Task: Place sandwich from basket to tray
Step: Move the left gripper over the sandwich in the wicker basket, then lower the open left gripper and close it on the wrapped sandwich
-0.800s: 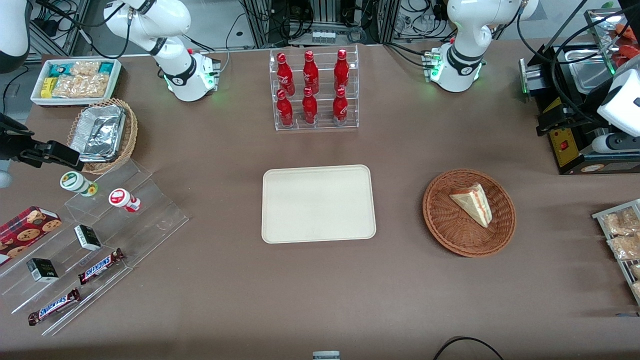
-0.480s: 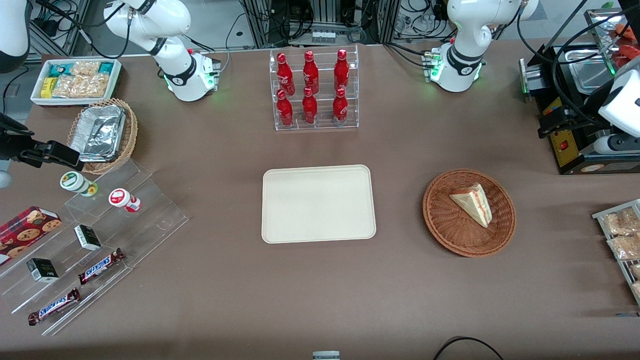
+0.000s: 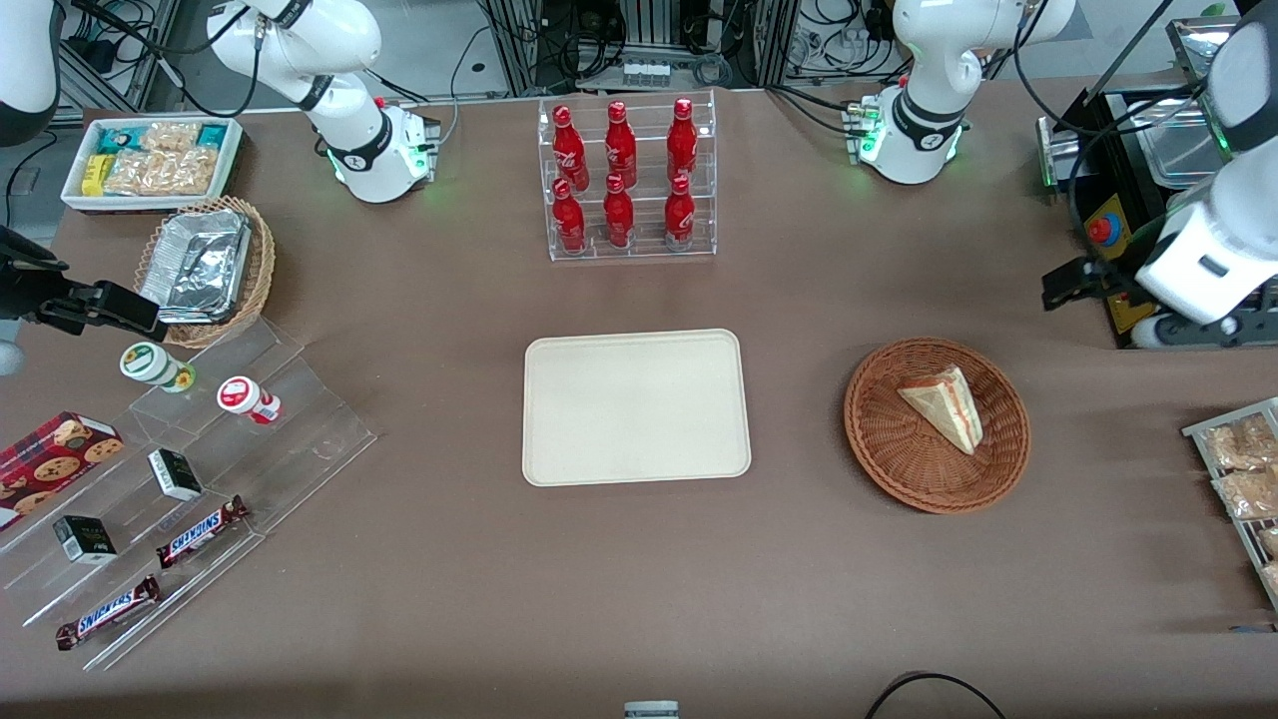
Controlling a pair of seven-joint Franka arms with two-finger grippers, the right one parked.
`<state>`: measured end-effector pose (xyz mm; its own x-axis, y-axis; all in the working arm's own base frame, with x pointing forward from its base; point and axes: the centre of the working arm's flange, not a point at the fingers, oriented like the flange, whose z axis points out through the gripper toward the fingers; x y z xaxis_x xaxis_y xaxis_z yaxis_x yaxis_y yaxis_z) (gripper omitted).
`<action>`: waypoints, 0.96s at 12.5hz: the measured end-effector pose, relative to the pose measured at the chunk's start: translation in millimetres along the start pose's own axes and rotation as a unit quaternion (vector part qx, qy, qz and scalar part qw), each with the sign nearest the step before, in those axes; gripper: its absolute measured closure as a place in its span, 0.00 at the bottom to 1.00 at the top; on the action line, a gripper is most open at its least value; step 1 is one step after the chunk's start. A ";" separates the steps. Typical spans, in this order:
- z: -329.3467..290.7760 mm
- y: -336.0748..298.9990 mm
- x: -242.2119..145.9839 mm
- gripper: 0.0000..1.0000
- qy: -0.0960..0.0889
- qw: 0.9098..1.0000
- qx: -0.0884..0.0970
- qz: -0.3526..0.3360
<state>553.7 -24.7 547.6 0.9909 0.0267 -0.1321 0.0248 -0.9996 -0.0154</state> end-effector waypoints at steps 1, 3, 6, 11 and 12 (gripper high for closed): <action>19.6 0.6 3.9 0.00 0.001 1.000 0.000 0.001; 58.8 1.5 10.0 0.00 0.006 1.000 0.000 0.001; 116.7 2.5 15.9 0.00 0.015 1.000 -0.001 0.003; 179.4 3.4 20.7 0.00 0.028 1.000 -0.003 0.002; 184.3 3.5 21.4 0.00 0.025 1.000 -0.003 -0.003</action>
<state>550.6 -25.5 362.1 0.9961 0.0323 -0.0816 0.0317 -0.9995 -0.0093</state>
